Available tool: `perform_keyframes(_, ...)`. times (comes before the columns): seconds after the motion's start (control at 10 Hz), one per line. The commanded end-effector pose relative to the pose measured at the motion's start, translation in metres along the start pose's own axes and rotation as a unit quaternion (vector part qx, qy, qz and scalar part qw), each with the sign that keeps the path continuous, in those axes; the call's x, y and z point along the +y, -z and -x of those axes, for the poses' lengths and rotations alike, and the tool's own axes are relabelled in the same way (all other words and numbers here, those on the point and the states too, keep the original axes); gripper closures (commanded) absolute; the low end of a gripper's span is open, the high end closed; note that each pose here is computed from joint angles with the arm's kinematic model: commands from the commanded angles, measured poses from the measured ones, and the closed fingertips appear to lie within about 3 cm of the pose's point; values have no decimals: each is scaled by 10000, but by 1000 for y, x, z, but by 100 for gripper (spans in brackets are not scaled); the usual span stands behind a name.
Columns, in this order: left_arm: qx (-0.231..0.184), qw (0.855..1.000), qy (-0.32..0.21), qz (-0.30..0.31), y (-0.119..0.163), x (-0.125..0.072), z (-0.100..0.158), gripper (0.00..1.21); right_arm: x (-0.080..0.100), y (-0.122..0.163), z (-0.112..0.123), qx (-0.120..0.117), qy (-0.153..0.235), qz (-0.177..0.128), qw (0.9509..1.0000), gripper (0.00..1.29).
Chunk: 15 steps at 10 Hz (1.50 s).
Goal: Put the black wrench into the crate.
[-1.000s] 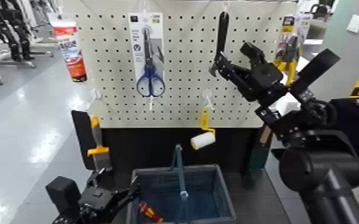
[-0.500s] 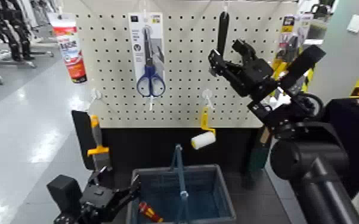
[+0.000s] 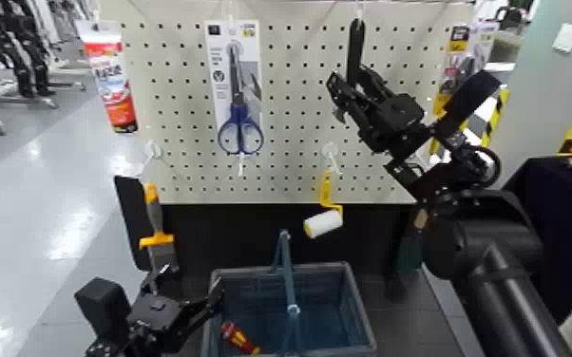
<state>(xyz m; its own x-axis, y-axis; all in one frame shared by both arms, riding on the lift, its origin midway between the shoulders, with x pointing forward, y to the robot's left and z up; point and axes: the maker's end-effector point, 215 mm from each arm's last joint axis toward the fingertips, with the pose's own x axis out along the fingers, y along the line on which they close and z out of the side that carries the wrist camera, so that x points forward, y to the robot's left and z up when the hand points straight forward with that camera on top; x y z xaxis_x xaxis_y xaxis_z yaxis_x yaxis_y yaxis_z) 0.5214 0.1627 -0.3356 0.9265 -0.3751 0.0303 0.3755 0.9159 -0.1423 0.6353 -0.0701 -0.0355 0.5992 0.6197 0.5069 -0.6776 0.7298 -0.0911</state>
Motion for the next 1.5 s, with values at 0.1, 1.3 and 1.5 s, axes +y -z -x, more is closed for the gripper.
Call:
perform_keyframes(0.1,-11,10000,-3,-5,-1,0,0,13,0,-4,-2,5,42,123,9999,124)
perform_keyframes(1.3,-13,10000,5,4,-1,-1,-1,13,2,-21,-7,-186,15,213,9996,124)
perform_keyframes(1.5,-11,10000,-11,-5,-1,0,-1,13,5,-32,-10,-278,-41,292,9992,124)
